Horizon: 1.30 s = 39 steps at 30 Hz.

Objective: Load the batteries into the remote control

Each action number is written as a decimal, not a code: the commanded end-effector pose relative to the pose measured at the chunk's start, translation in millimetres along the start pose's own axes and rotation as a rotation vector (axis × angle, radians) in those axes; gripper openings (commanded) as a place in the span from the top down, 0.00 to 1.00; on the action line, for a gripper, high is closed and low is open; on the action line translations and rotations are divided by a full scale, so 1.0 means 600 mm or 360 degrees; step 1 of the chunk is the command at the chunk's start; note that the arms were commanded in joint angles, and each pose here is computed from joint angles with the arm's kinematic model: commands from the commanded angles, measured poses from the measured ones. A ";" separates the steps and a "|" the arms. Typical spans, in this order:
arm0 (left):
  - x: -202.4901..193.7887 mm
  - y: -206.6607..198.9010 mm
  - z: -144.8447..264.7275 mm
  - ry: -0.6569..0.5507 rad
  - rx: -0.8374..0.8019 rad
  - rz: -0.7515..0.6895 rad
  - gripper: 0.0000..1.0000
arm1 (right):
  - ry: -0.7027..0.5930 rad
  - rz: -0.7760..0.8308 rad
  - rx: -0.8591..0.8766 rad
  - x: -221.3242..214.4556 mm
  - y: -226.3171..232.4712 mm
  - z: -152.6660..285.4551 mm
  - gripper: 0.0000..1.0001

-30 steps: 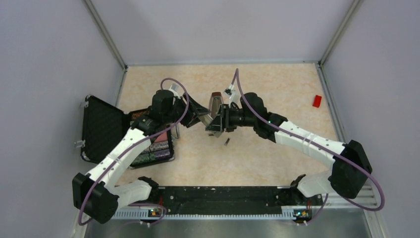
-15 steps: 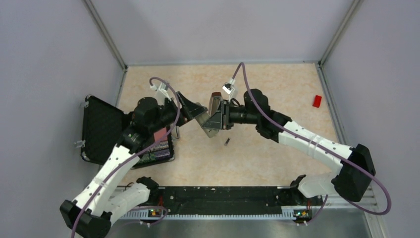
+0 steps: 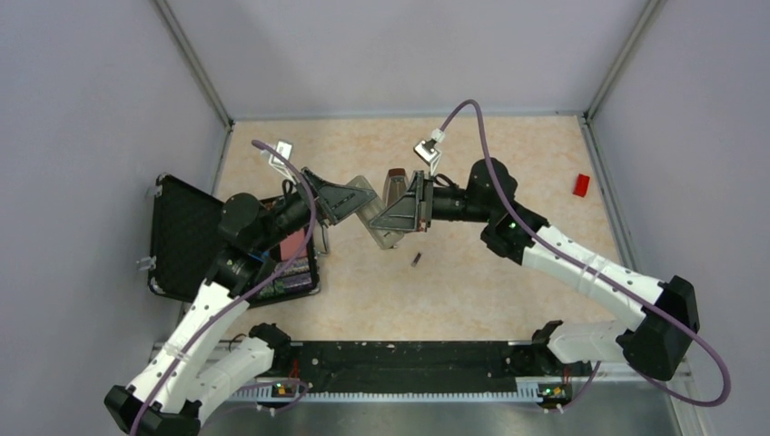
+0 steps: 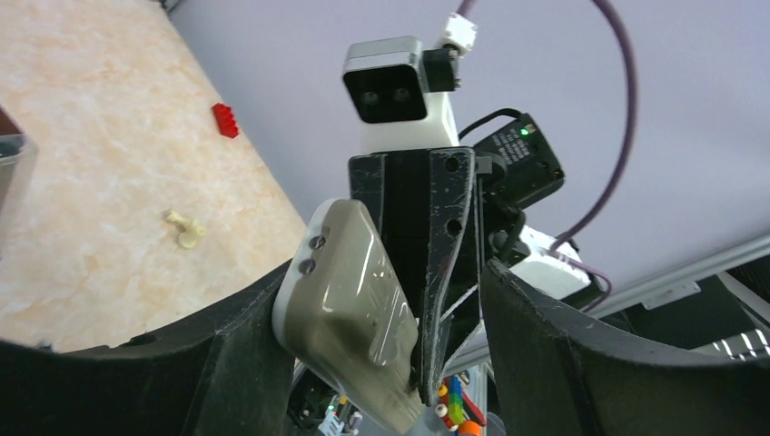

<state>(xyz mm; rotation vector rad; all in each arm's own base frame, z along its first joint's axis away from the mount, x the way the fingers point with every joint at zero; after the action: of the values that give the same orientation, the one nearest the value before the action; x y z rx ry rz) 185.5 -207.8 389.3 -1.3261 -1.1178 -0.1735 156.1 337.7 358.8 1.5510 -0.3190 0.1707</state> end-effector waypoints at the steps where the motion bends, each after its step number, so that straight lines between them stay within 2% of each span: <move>1: 0.034 -0.063 0.000 -0.0092 -0.0271 -0.0059 0.29 | 0.0059 0.0004 0.0224 -0.007 0.069 0.013 0.86; 4: 0.033 -0.063 -0.003 -0.0085 -0.0292 -0.0046 0.36 | 0.0075 -0.0019 0.0252 -0.010 0.071 0.014 0.85; 8: 0.030 -0.063 -0.003 -0.0069 -0.0295 -0.0058 0.51 | 0.0083 -0.0036 0.0251 -0.011 0.070 0.014 0.85; 10: 0.029 -0.061 -0.002 -0.0064 -0.0284 -0.0072 0.64 | 0.0084 -0.0047 0.0240 -0.011 0.067 0.012 0.85; 12: 0.026 -0.059 -0.001 -0.0054 -0.0275 -0.0083 0.83 | 0.0072 -0.0068 0.0206 -0.009 0.059 0.011 0.83; 14: 0.024 -0.056 0.000 -0.0047 -0.0257 -0.0095 1.00 | 0.0045 -0.0084 0.0160 -0.007 0.050 0.010 0.73; 17: 0.020 -0.042 0.001 -0.0044 -0.0192 -0.0143 1.00 | -0.0051 -0.0059 0.0049 0.001 0.032 0.013 0.51; 20: 0.019 -0.013 0.001 -0.0080 -0.0053 -0.0255 1.00 | -0.0238 0.0001 -0.0129 0.018 0.011 0.028 0.28; 22: 0.022 0.007 0.000 -0.0120 0.0038 -0.0356 1.00 | -0.0412 0.0033 -0.0233 0.033 -0.004 0.045 0.21; 26: 0.026 0.051 0.000 -0.0245 0.0179 -0.0489 1.00 | -0.0709 0.0014 -0.0372 0.051 -0.031 0.085 0.19; 28: 0.029 0.061 0.000 -0.0307 0.0193 -0.0522 1.00 | -0.0797 -0.0015 -0.0384 0.052 -0.042 0.096 0.24; 32: 0.027 0.081 -0.001 -0.0367 0.0243 -0.0524 1.00 | -0.0854 -0.0075 -0.0365 0.041 -0.047 0.090 0.34; 39: 0.029 0.097 0.004 -0.0422 0.0318 -0.0494 1.00 | -0.0951 -0.0204 -0.0379 0.019 -0.062 0.045 0.45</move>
<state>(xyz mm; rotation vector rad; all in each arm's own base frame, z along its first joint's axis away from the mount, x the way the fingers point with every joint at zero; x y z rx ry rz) 231.3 -187.4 336.3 -1.0016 -1.3882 -0.1298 167.5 301.9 322.5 1.3353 -0.6253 -0.2945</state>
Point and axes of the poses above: each gripper's point midway between its finger pads, its own z axis back along the fingers, its own y axis along the line the jaws close on, x = y × z, the point moved 3 cm from there along z, back along the fingers, and after that the axes turned 12 degrees about -z, right-handed, at the moved point
